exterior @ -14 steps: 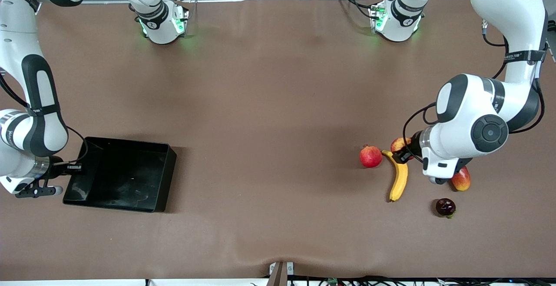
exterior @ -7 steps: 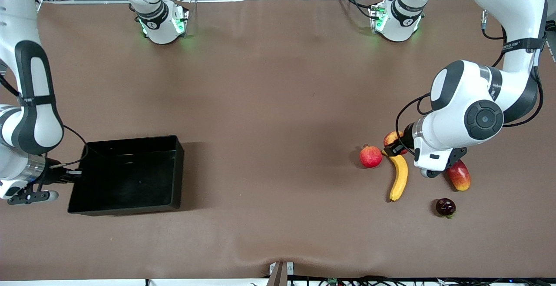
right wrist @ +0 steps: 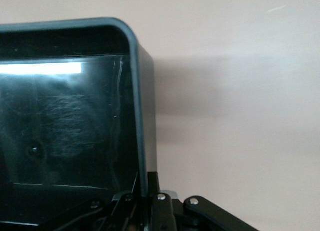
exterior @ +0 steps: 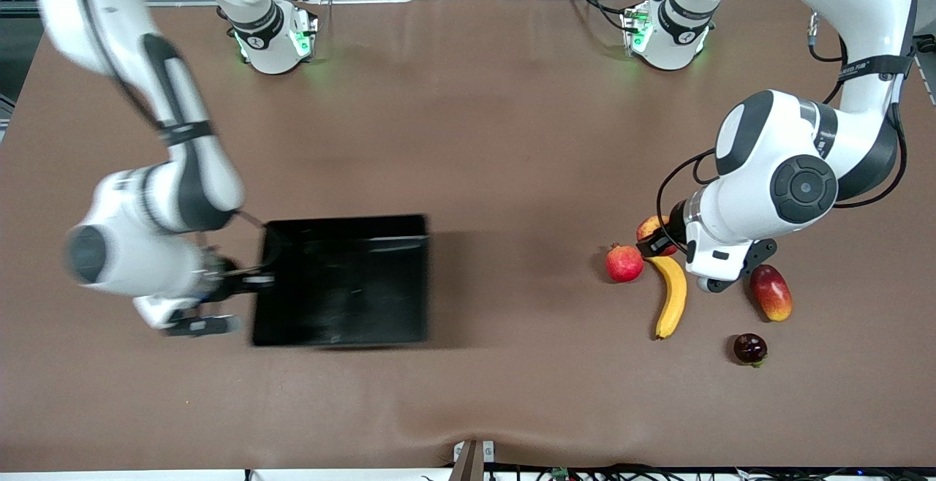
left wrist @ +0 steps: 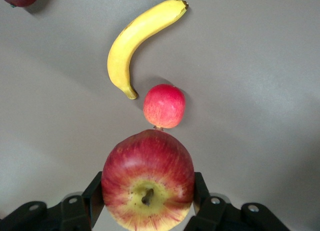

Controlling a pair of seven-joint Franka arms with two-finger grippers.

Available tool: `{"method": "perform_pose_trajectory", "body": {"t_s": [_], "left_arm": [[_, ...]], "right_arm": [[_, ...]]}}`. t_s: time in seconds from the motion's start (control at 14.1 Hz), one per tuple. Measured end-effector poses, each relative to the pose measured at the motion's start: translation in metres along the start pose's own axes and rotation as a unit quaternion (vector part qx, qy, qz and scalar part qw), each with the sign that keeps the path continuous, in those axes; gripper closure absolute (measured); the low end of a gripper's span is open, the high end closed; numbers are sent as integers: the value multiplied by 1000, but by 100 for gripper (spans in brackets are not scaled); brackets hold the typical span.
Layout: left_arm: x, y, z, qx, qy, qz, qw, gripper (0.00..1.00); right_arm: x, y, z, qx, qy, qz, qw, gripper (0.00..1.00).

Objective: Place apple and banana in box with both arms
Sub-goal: 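Carry the apple over the tray while the right gripper pushes it, withdraws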

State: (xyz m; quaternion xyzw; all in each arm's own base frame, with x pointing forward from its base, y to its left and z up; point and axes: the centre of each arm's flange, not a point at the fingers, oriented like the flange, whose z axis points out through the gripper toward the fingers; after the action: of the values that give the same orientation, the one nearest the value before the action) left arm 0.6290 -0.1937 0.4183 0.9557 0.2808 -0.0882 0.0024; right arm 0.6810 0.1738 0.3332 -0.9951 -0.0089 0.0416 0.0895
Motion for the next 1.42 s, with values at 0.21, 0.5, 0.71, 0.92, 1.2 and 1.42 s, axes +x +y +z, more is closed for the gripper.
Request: {"method": "perform_pose_trajectory", "body": {"t_s": [0.21, 0.5, 0.71, 0.92, 1.2, 1.42], "left_arm": [[0, 0, 0, 1, -1, 0, 1000, 28], [-11, 8, 5, 4, -2, 10, 1000, 28], [-32, 26, 11, 10, -4, 28, 1000, 28], [-55, 47, 25, 15, -7, 10, 1000, 28], [-87, 79, 43, 3, 0, -16, 1000, 28], [-118, 106, 73, 1, -1, -35, 999, 28]], "right_arm": [[-38, -121, 28, -3, 2, 42, 999, 95], [-84, -196, 60, -18, -18, 65, 998, 95], [-102, -214, 82, -23, -19, 67, 997, 95], [-122, -225, 121, -16, 1, 76, 997, 95], [-138, -244, 136, -15, 5, 77, 997, 79], [-132, -240, 127, -13, 13, 82, 996, 49]]}}
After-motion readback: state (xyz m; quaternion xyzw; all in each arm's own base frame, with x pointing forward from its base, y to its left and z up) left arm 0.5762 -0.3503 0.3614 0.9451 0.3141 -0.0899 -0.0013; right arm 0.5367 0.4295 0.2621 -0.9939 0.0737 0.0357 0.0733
